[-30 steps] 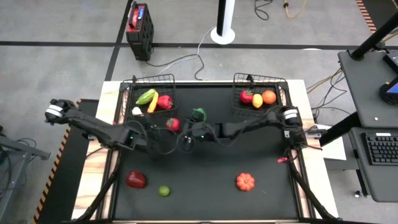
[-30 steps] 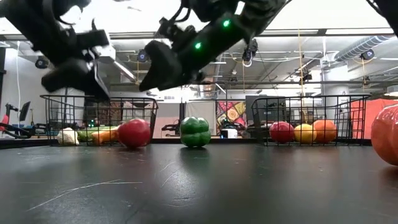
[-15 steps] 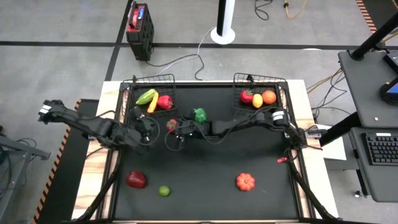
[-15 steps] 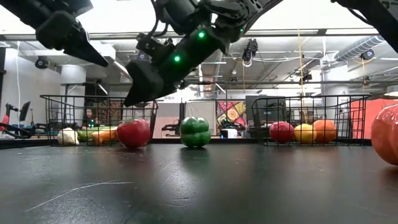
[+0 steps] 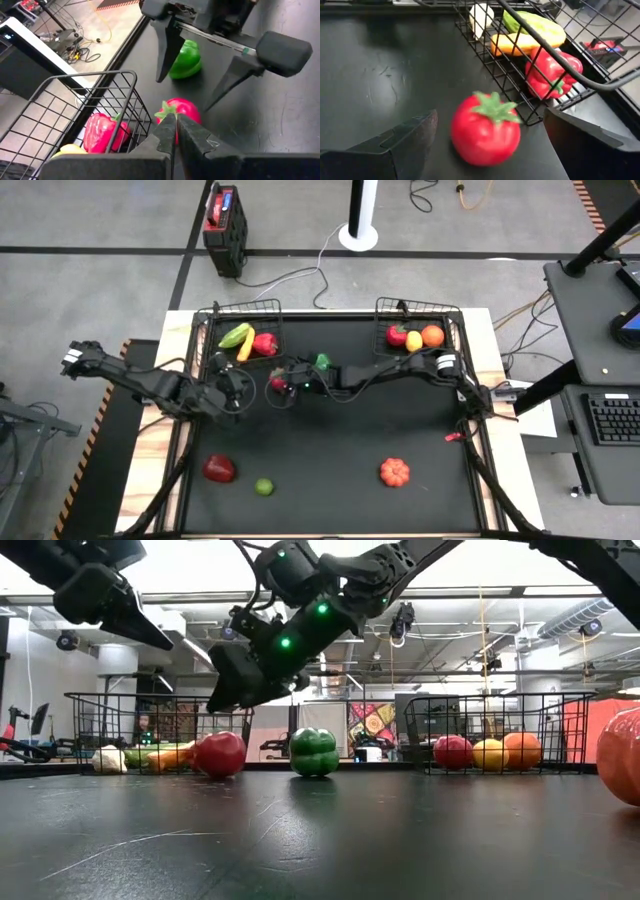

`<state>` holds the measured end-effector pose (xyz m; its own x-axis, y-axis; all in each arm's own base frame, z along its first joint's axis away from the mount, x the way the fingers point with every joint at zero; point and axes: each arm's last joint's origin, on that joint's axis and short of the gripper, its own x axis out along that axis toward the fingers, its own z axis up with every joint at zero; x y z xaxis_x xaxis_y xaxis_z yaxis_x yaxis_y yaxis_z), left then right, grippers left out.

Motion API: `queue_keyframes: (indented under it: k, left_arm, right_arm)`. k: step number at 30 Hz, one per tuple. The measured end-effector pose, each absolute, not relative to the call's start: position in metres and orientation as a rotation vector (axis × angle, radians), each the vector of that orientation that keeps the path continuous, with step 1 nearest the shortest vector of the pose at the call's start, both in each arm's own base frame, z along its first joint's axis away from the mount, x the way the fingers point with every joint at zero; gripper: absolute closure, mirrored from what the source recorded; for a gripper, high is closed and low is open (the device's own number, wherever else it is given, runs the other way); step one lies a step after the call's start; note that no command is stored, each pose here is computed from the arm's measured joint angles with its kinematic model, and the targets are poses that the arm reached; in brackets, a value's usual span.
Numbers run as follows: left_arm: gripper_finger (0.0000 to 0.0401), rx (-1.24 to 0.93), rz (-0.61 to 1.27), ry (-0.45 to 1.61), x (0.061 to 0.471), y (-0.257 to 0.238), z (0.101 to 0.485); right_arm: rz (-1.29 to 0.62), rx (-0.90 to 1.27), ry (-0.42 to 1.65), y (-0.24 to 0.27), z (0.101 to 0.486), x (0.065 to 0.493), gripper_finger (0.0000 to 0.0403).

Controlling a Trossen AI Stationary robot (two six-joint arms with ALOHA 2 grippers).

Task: Sort produce into baskets
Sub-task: Put the tomato into the right wire basket

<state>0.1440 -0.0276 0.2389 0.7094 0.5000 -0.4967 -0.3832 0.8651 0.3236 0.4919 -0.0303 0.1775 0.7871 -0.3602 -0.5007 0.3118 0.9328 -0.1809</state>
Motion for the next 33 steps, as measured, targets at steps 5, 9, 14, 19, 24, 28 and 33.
queue_keyframes:
  k: [5,9,14,19,24,28,33]
  left_arm:
    - [0.0401,0.206,0.495,0.614,0.144,-0.027,0.232]
    - [0.0401,0.2,0.495,0.606,0.144,-0.028,0.231]
    - [0.0401,0.196,0.491,0.59,0.145,-0.028,0.232]
    - [0.0401,0.195,0.49,0.59,0.146,-0.028,0.232]
    - [0.0401,0.187,0.49,0.577,0.147,-0.028,0.233]
    - [0.0401,0.184,0.489,0.573,0.147,-0.029,0.233]
    - [0.0401,0.175,0.49,0.564,0.148,-0.029,0.234]
  right_arm:
    - [-0.341,-0.076,0.582,-0.031,0.156,0.496,0.0046]
    - [-0.354,-0.058,0.599,-0.031,0.138,0.499,0.0046]
    - [-0.376,-0.019,0.601,-0.036,0.128,0.5,0.0046]
    - [-0.377,-0.029,0.583,-0.039,0.129,0.501,0.0047]
    - [-0.362,-0.043,0.586,-0.038,0.129,0.501,0.0075]
    - [-0.339,-0.039,0.583,-0.038,0.129,0.502,0.0113]
    - [-0.329,-0.038,0.581,-0.038,0.13,0.502,0.0138]
